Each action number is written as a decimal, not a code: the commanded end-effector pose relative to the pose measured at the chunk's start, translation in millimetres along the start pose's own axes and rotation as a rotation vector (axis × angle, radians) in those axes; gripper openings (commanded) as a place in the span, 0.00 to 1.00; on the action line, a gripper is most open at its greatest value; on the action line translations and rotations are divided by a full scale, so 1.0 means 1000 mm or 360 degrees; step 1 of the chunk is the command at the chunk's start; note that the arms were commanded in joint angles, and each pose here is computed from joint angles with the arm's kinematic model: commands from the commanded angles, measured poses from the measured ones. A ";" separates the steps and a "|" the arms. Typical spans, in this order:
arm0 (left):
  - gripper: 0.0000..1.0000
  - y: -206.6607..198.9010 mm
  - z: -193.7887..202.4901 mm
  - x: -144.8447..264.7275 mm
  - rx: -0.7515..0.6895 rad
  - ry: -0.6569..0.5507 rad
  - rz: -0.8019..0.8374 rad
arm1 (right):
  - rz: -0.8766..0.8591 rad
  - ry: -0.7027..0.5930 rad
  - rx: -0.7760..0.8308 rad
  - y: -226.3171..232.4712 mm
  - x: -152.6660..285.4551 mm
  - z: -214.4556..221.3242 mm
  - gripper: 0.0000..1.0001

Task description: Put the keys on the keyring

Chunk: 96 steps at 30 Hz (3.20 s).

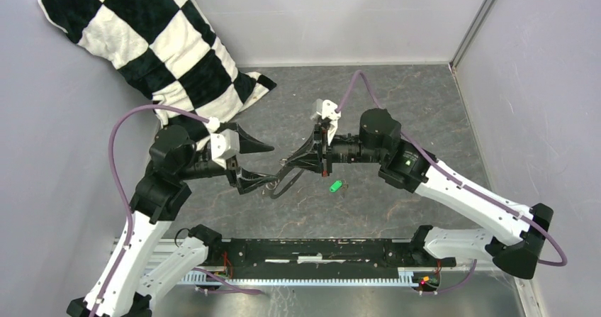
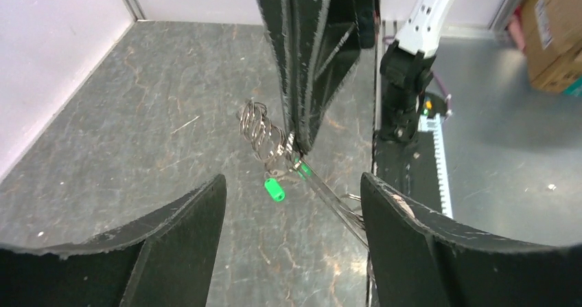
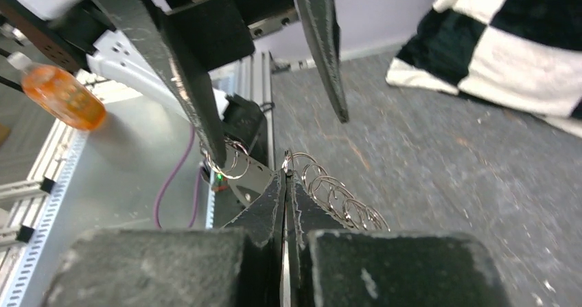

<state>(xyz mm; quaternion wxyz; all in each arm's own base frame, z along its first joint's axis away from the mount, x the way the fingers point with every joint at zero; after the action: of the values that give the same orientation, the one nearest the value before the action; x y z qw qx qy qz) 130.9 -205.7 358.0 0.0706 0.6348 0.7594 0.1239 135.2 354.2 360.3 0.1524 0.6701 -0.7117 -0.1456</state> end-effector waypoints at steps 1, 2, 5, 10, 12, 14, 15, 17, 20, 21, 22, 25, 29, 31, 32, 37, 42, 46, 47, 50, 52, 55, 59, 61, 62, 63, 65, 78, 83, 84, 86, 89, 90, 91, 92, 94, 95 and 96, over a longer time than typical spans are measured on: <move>0.76 -0.011 0.011 0.011 -0.0268 0.0118 0.0096 | 0.0174 0.0367 0.0019 -0.017 0.013 0.035 0.01; 0.74 -0.012 0.013 0.011 -0.0282 0.0126 0.0107 | 0.0177 0.0404 0.0018 -0.017 0.014 0.038 0.01; 0.55 -0.016 0.017 0.010 -0.0309 0.0130 0.0160 | 0.0189 0.0503 0.0027 -0.017 0.015 0.045 0.01; 0.37 -0.023 0.021 0.005 -0.0235 0.0099 0.0277 | 0.0175 0.0558 0.0037 -0.012 0.011 0.046 0.01; 0.34 -0.025 0.027 0.001 -0.0164 0.0101 0.0324 | 0.0164 0.0551 0.0043 -0.010 0.009 0.044 0.01; 0.32 -0.027 0.034 -0.002 -0.0092 0.0106 0.0369 | 0.0156 0.0555 0.0045 -0.009 0.006 0.044 0.01; 0.31 -0.028 0.038 -0.004 -0.0057 0.0109 0.0390 | 0.0151 0.0555 0.0048 -0.008 0.005 0.044 0.01; 0.31 -0.031 0.042 -0.006 0.0013 0.0103 0.0438 | 0.0139 0.0551 0.0054 -0.006 0.003 0.043 0.01; 0.31 -0.030 0.046 -0.009 0.0064 0.0103 0.0449 | 0.0127 0.0539 0.0062 -0.006 -0.001 0.042 0.01; 0.32 -0.029 0.046 -0.010 0.0067 0.0099 0.0445 | 0.0121 0.0533 0.0067 -0.005 -0.002 0.041 0.01; 0.36 -0.029 0.046 -0.010 0.0064 0.0095 0.0440 | 0.0113 0.0525 0.0073 -0.005 -0.003 0.040 0.01; 0.46 -0.027 0.042 -0.011 0.0059 0.0075 0.0434 | 0.0104 0.0522 0.0076 -0.005 -0.006 0.040 0.01; 0.46 -0.029 0.041 -0.011 0.0075 0.0069 0.0442 | 0.0088 0.0522 0.0075 -0.004 -0.009 0.039 0.01; 0.46 -0.030 0.041 -0.011 0.0078 0.0066 0.0450 | 0.0088 0.0518 0.0080 -0.005 -0.010 0.038 0.01; 0.45 -0.030 0.042 -0.011 0.0088 0.0064 0.0457 | 0.0087 0.0516 0.0081 -0.004 -0.011 0.037 0.01; 0.43 -0.031 0.053 -0.009 0.0095 0.0141 0.0455 | 0.0079 0.0506 0.0086 -0.004 -0.015 0.034 0.01; 0.42 -0.029 0.052 -0.009 0.0085 0.0152 0.0450 | 0.0062 0.0504 0.0090 -0.003 -0.017 0.034 0.01; 0.38 -0.028 0.052 -0.010 0.0087 0.0154 0.0450 | 0.0057 0.0492 0.0096 -0.003 -0.019 0.031 0.01; 0.36 -0.028 0.052 -0.010 0.0088 0.0154 0.0451 | 0.0055 0.0490 0.0097 -0.003 -0.020 0.030 0.01; 0.23 -0.028 0.051 -0.009 0.0076 0.0153 0.0444 | 0.0054 0.0495 0.0095 -0.003 -0.020 0.031 0.01; 0.14 -0.030 0.052 -0.007 0.0051 0.0170 0.0450 | 0.0053 0.0497 0.0094 -0.002 -0.020 0.031 0.01; 0.13 -0.032 0.053 -0.004 0.0024 0.0196 0.0452 | 0.0066 0.0484 0.0101 -0.003 -0.019 0.029 0.01; 0.15 -0.034 0.052 -0.002 0.0023 0.0195 0.0464 | 0.0042 0.0454 0.0120 0.001 -0.018 0.025 0.01; 0.14 -0.033 0.050 -0.003 0.0011 0.0183 0.0472 | 0.0039 0.0456 0.0119 0.001 -0.018 0.026 0.01; 0.11 -0.033 0.049 -0.003 0.0013 0.0178 0.0477 | 0.0038 0.0459 0.0118 0.001 -0.018 0.027 0.01; 0.07 -0.033 0.047 -0.004 0.0011 0.0171 0.0481 | 0.0038 0.0459 0.0117 0.001 -0.017 0.027 0.00; 0.02 -0.033 0.044 -0.004 -0.0006 0.0151 0.0496 | 0.0030 0.0456 0.0120 0.002 -0.017 0.027 0.01; 0.02 -0.032 -0.006 0.003 -0.0593 -0.0103 0.0515 | 0.0188 0.0064 0.0092 -0.002 0.022 -0.031 0.52; 0.02 -0.037 -0.031 0.010 -0.0946 -0.0246 0.0513 | 0.0251 -0.0150 0.0162 0.000 0.051 -0.053 0.55; 0.02 -0.037 -0.034 0.012 -0.1084 -0.0273 0.0497 | 0.0263 -0.0178 0.0166 0.000 0.054 -0.054 0.55; 0.02 -0.038 -0.042 0.015 -0.1295 -0.0315 0.0470 | 0.0270 -0.0216 0.0166 -0.001 0.057 -0.055 0.55; 0.02 -0.042 -0.049 0.020 -0.1625 -0.0384 0.0436 | 0.0264 -0.0251 0.0157 -0.001 0.057 -0.057 0.54; 0.02 -0.045 -0.050 0.022 -0.1749 -0.0412 0.0424 | 0.0260 -0.0263 0.0155 0.000 0.057 -0.057 0.54; 0.02 -0.047 -0.050 0.023 -0.1865 -0.0440 0.0416 | 0.0265 -0.0274 0.0156 -0.001 0.057 -0.058 0.53; 0.02 -0.050 -0.052 0.024 -0.1952 -0.0466 0.0409 | 0.0263 -0.0282 0.0157 -0.001 0.057 -0.059 0.53; 0.02 -0.055 -0.056 0.027 -0.2016 -0.0510 0.0411 | 0.0258 -0.0288 0.0153 -0.001 0.056 -0.060 0.52; 0.02 -0.056 -0.060 0.027 -0.2015 -0.0527 0.0416 | 0.0252 -0.0286 0.0149 -0.001 0.056 -0.059 0.52; 0.02 -0.057 -0.063 0.028 -0.2004 -0.0532 0.0417 | 0.0246 -0.0281 0.0147 -0.001 0.055 -0.058 0.52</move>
<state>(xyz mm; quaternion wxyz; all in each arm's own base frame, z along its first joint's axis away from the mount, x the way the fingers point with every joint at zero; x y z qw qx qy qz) 64.0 -191.0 387.0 0.4482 0.6096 0.4957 0.4263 153.9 298.6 398.2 0.0981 0.6045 -0.7776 -0.1425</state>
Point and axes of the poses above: each gripper's point midway between its finger pads, its own x axis back along the fingers, its own y axis along the line the jaws close on, z = x × y, the point moved 1 cm from there along x, back along the fingers, and after that the axes turned 13 degrees about -x, right-handed, at the moved point
